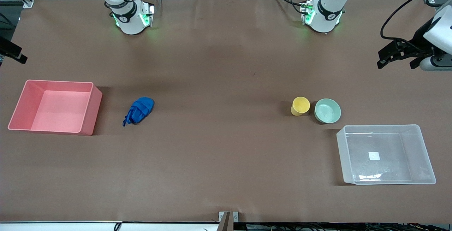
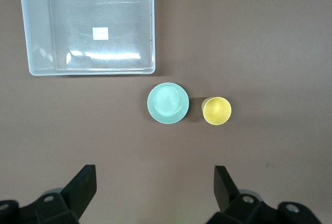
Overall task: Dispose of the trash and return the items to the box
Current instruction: 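Reach the right gripper to the blue cloth while the left gripper reaches the bowl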
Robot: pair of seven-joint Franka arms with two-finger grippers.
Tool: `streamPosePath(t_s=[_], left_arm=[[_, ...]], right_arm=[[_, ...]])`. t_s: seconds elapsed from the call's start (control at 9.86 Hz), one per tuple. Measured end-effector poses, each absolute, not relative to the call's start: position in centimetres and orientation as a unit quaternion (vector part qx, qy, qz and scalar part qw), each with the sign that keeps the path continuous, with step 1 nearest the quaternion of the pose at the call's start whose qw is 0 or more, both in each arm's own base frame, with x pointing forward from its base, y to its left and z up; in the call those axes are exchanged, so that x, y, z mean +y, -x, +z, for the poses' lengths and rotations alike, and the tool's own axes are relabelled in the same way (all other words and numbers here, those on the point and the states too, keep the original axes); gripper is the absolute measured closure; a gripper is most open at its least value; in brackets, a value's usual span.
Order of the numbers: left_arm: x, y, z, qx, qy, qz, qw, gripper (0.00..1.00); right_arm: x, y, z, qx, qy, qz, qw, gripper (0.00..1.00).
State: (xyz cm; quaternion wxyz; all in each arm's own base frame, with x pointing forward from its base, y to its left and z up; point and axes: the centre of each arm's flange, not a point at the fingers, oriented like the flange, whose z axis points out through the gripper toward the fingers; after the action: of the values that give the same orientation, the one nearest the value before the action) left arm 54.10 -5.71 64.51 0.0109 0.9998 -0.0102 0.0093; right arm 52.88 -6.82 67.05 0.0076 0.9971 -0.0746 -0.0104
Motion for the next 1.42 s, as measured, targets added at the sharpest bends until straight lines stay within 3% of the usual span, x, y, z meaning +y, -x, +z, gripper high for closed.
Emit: streamPosePath(t_s=[0.61,0.91,1.12,1.42], left_arm=[[-5.7,-54.2,64.6,-0.010,-1.000,0.013,0.011,0.00],[-5.7,-54.3,64.8,-0.011,-1.000,0.021,0.011,0.00],[-5.7,-54.6,64.7,-0.010,-0.999,0.028,0.012,0.01],[-5.7,-56.6,60.6,-0.010,-1.000,0.012,0.011,0.02]], right_arm=[[-6.8,-52.9,67.0,-0.072,-0.997,-0.011,0.008,0.00],[-4.3,-53.9,64.6,-0.038,-0.999,-0.033,0.005,0.00],[-1.1,-56.7,59.2,-0.026,-0.999,-0.038,0.006,0.00],[3.0,-59.7,45.4,-0.013,-0.999,-0.030,0.002,0.00]])
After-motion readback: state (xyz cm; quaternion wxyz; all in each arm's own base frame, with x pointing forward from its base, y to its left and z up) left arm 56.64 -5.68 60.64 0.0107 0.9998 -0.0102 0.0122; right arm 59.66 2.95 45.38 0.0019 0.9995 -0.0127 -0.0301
